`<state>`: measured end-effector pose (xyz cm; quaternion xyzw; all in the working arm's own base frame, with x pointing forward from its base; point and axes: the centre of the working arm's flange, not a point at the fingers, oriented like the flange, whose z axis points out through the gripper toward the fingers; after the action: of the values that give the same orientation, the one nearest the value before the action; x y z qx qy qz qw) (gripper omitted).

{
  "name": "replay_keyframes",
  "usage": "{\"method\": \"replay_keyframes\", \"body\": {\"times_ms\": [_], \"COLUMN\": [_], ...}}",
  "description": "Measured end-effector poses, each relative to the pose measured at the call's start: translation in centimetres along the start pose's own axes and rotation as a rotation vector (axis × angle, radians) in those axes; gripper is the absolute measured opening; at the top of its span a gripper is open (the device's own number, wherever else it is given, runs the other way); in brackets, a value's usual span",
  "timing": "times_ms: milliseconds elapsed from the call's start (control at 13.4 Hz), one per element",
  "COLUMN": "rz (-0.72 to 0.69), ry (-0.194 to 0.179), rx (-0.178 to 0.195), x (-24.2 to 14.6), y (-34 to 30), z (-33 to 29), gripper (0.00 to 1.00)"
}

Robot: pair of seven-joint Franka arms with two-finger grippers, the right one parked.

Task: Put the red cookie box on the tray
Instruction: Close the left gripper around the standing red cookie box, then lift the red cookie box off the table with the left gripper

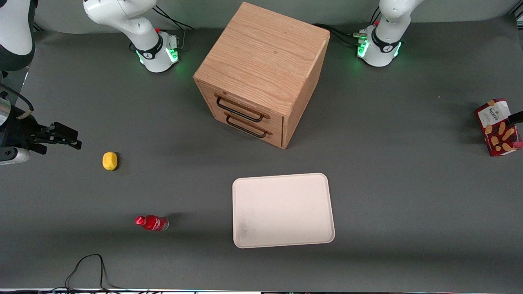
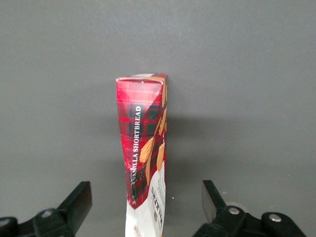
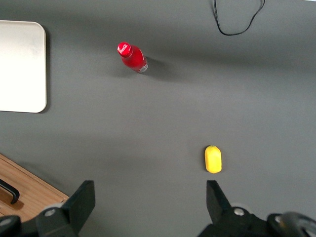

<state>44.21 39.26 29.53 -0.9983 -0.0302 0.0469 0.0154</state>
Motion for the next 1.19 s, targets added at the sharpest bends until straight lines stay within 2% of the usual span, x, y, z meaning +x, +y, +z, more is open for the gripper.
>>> {"method": "replay_keyframes", "body": {"times_ms": [373,746,821,970,1194], "rz": [-0.010,-0.012,-0.013,-0.013,-0.020], "ry": [-0.001,-0.004,-0.004,-0.004,-0.004], "rx": [-0.008,-0.012,-0.012,-0.012,-0.013], "x": [-0.6,-0.7,-0.8,-0.8,-1.2], "y": [-0.3,-0.3,-0.4,-0.4,-0.9], "z": [3.8,4.9,5.0,5.0,5.0], "gripper": [0.99,0.97,0.89,0.63,0.28]}}
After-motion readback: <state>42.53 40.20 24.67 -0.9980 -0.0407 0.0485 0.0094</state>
